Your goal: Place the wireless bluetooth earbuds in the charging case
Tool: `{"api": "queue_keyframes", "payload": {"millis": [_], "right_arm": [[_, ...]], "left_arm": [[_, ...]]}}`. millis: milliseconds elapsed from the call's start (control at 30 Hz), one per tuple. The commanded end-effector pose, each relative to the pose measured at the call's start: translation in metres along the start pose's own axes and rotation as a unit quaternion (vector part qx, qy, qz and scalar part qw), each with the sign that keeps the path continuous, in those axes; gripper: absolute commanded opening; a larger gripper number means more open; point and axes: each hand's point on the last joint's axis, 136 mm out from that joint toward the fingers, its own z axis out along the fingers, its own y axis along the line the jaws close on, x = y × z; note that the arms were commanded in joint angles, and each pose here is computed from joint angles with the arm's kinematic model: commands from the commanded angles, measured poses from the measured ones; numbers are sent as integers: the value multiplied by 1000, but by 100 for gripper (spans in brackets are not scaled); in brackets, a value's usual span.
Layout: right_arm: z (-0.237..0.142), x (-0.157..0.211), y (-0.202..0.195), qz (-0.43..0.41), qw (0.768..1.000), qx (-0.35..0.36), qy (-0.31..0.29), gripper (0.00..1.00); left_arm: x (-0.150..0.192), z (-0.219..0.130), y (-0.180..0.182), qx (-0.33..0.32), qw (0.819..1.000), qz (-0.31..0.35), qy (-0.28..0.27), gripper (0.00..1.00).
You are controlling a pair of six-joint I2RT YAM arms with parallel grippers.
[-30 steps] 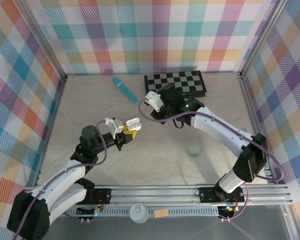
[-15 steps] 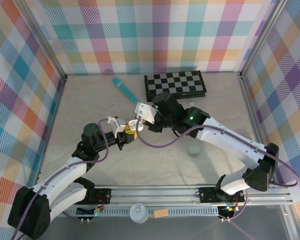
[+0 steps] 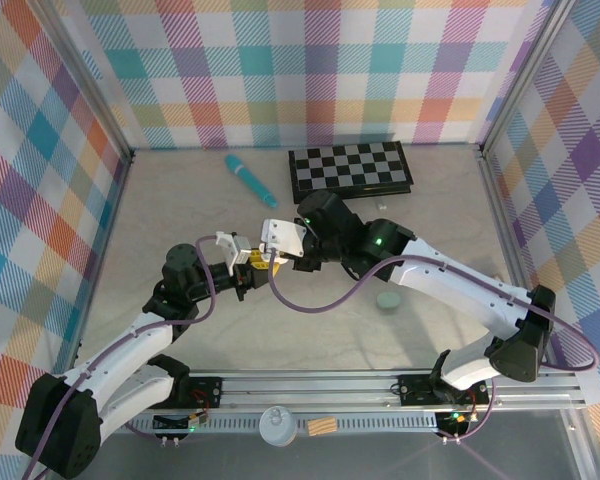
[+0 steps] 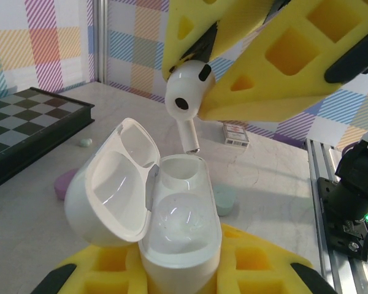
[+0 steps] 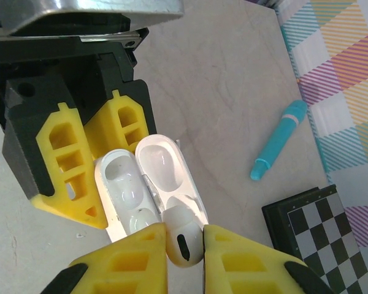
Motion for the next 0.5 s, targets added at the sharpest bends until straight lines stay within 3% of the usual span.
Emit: {"api": "queue_keyframes", "payload": {"millis": [0, 467], "right_arm": [[1, -11, -6, -18, 1000, 11, -11, 17], [8, 5, 5, -26, 1000, -4, 10, 18]], "left_arm": [[-21, 0, -8, 18, 999, 17, -20, 6], [-28, -1, -9, 16, 999, 18, -30, 6]]}}
